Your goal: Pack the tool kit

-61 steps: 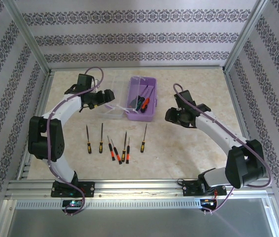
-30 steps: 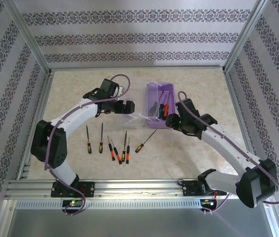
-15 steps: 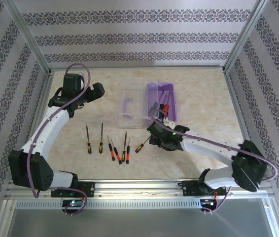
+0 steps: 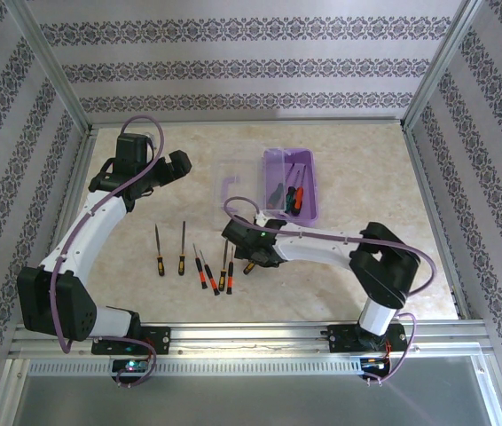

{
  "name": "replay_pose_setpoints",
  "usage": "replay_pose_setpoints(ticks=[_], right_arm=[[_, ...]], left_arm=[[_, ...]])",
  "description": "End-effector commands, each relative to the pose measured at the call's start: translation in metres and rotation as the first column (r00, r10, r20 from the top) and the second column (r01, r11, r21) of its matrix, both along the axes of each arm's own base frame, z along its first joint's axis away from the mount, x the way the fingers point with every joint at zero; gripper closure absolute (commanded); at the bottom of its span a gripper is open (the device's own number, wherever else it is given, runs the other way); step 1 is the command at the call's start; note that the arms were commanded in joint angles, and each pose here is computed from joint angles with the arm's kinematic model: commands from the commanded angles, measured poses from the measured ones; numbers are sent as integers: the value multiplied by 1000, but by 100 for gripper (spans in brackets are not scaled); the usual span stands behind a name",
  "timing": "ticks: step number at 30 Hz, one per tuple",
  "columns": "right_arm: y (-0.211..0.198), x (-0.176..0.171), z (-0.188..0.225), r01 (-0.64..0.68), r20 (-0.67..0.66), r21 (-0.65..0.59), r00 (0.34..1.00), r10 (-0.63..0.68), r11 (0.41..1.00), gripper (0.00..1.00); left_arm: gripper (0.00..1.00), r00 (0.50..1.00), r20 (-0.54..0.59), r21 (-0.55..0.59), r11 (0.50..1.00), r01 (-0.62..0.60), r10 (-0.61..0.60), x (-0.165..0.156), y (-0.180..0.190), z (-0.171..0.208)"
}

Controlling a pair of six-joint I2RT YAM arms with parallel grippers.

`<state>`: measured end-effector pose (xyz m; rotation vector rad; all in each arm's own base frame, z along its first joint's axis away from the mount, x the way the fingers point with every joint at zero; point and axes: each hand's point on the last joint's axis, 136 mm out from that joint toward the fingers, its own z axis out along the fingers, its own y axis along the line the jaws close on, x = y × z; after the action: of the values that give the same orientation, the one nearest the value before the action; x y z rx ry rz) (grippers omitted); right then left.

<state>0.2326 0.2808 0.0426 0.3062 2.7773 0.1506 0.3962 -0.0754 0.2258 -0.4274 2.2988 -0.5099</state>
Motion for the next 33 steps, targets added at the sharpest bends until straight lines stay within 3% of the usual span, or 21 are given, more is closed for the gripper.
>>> replay_pose_setpoints(ticks=[1,9,21,33], right_arm=[[-4,-4,-10,20,-18,-40,1000,-21,999,33],[-16,-20,-28,21,-70,-51,997,-24,999,50],[-77,-36,-26,65,-68,-82,995,-71,995,74],[-95,-41,-35,54,-79,-78,995,-60,995,76]], left_arm=[[0,1000,29,-19,1000,-6,7,6,0,5],[0,1000,17,-41,999,7,-6,7,-3,1],[0,1000,7,-62,998,13,-13,10,-5,-4],[0,1000,-4,-69,997,22,-22,11,-7,-10]])
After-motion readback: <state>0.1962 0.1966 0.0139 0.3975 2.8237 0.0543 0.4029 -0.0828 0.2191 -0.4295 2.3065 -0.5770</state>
